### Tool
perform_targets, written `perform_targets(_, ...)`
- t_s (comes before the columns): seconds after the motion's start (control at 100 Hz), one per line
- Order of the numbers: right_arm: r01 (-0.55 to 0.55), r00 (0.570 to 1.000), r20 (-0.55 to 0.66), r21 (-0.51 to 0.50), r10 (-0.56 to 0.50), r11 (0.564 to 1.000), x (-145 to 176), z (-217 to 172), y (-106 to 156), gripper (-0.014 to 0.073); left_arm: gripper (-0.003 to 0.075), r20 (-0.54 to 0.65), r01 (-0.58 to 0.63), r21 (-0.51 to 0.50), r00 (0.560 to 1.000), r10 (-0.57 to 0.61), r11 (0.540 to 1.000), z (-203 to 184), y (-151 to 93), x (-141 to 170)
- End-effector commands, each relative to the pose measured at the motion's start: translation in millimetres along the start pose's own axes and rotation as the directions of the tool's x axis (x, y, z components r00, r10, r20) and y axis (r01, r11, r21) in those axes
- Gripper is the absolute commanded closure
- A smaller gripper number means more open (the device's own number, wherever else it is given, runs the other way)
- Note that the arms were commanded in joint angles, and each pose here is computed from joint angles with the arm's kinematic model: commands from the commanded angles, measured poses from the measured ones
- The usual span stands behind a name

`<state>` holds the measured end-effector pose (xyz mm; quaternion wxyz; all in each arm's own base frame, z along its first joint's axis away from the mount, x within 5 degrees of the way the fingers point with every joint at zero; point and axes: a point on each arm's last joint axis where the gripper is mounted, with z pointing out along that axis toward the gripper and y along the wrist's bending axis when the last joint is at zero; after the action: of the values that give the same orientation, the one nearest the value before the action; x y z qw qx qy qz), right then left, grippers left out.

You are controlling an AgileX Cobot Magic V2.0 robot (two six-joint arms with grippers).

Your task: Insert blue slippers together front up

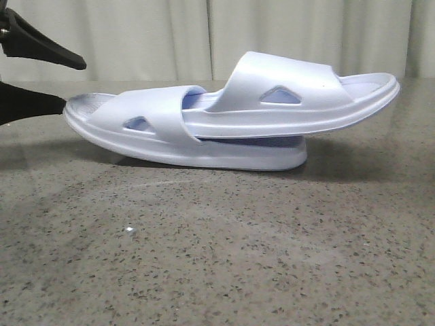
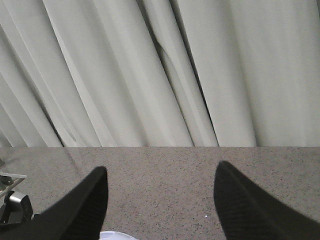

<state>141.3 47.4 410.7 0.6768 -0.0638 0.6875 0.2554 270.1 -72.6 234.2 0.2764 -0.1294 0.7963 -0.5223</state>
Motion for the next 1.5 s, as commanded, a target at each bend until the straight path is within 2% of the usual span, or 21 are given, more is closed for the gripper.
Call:
perform_targets(0.0,0.016,0.999,0.048,0.014,-0.017,1.000,-11,-3,1,0.0198,0.0378,0.033,-0.034,0.050,0.999,0.033,0.998,-3,-15,-7)
perform_targets(0.28,0.016,0.999,0.048,0.014,-0.017,1.000,-11,-3,1,0.0198,0.0378,0.041,-0.053,0.050,0.998,0.051,0.997,-13,-13,-12)
perform_targets(0.43,0.018,0.999,0.047,0.014,-0.018,1.000,-11,-3,1,0.0198,0.0378,0.156,-0.109,0.001,0.982,0.108,0.994,-36,-11,-28)
perform_targets(0.57,0.040,0.998,0.043,0.034,-0.042,0.999,-9,-3,-1,0.0198,0.0379,0.272,-0.236,-0.057,0.931,0.243,0.970,-67,-17,-41)
perform_targets(0.69,0.095,0.995,0.033,0.087,-0.098,0.992,-4,-2,-7,0.0198,0.0381,0.338,-0.359,-0.152,0.856,0.390,0.921,-92,-27,-43)
perform_targets(0.81,0.196,0.980,0.008,0.154,-0.199,0.968,2,-1,-16,0.0198,0.0381,0.349,-0.493,-0.292,0.743,0.572,0.819,-108,-44,-37)
perform_targets(0.91,0.259,0.964,0.000,0.221,-0.266,0.940,7,-1,-24,0.0198,0.0381,0.356,-0.566,-0.345,0.659,0.662,0.749,-116,-59,-31)
perform_targets(1.04,0.319,0.944,-0.007,0.288,-0.331,0.903,12,-2,-32,0.0198,0.0381,0.349,-0.607,-0.403,0.590,0.728,0.685,-121,-70,-23)
perform_targets(1.11,0.332,0.939,-0.013,0.294,-0.344,0.896,13,-2,-33,0.0198,0.0381,0.338,-0.636,-0.442,0.535,0.775,0.632,-124,-80,-16)
perform_targets(1.23,0.333,0.939,-0.021,0.295,-0.343,0.895,16,-1,-34,0.0198,0.0381,0.333,-0.680,-0.521,0.394,0.857,0.515,-135,-102,1)
perform_targets(1.34,0.344,0.936,-0.030,0.299,-0.352,0.890,18,-1,-35,0.0198,0.0381,0.354,-0.659,-0.614,0.264,0.898,0.435,-154,-122,19)
perform_targets(1.4,0.349,0.933,-0.029,0.310,-0.358,0.884,20,-2,-37,0.0198,0.0381,0.377,-0.657,-0.626,0.215,0.901,0.419,-164,-130,30)
perform_targets(1.49,0.347,0.931,-0.011,0.343,-0.366,0.873,22,-7,-39,0.0198,0.0382,0.402,-0.664,-0.623,0.180,0.898,0.413,-173,-133,46)
